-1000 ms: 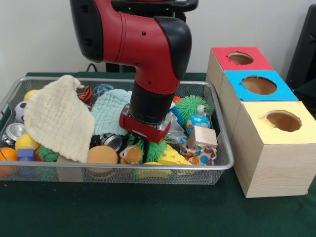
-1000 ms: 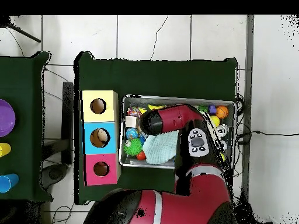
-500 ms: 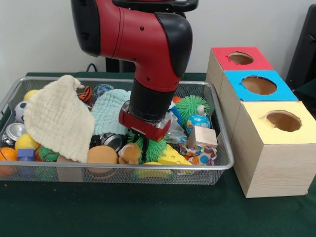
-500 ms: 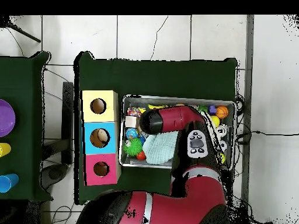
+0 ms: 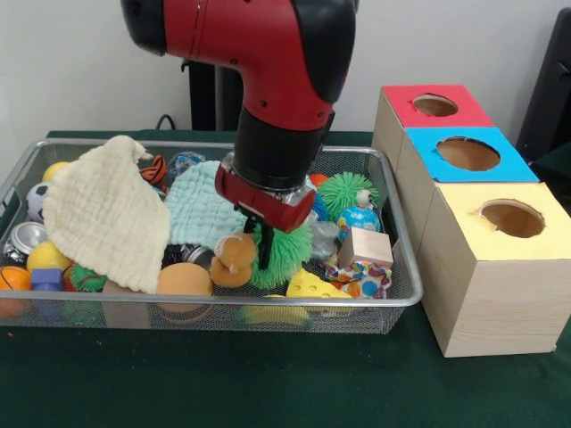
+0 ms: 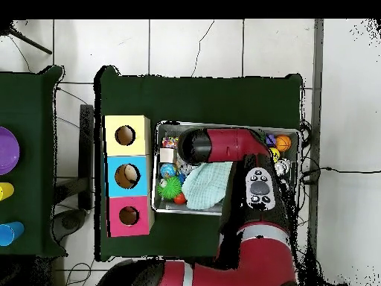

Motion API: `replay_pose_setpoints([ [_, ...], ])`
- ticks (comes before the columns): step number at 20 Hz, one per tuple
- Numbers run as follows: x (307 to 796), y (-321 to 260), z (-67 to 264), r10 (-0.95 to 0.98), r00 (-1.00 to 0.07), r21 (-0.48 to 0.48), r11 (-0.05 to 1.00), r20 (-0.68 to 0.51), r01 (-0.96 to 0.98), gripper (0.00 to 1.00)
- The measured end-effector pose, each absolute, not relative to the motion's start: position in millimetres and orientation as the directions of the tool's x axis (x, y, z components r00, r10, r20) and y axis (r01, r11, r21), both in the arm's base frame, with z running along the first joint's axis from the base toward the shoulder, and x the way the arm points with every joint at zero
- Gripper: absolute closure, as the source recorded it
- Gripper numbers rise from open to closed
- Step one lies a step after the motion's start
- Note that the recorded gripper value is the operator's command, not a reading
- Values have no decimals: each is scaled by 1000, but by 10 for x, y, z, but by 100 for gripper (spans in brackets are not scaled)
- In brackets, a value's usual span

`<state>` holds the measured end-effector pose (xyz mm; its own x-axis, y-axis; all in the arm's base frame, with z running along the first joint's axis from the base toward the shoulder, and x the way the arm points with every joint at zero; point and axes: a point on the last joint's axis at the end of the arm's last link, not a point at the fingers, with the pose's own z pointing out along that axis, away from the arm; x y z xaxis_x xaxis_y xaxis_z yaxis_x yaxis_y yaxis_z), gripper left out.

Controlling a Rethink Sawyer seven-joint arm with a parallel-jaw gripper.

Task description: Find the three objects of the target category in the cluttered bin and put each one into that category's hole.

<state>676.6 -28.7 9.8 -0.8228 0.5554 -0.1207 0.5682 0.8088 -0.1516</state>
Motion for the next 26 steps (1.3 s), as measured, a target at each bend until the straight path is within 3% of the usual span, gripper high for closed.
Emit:
replay_pose_setpoints([
  [14, 7004, -329, 753, 596, -785, -120, 778, -166, 616, 100],
  [26, 6930, -76, 1295, 603, -787, -191, 764, -131, 617, 100],
])
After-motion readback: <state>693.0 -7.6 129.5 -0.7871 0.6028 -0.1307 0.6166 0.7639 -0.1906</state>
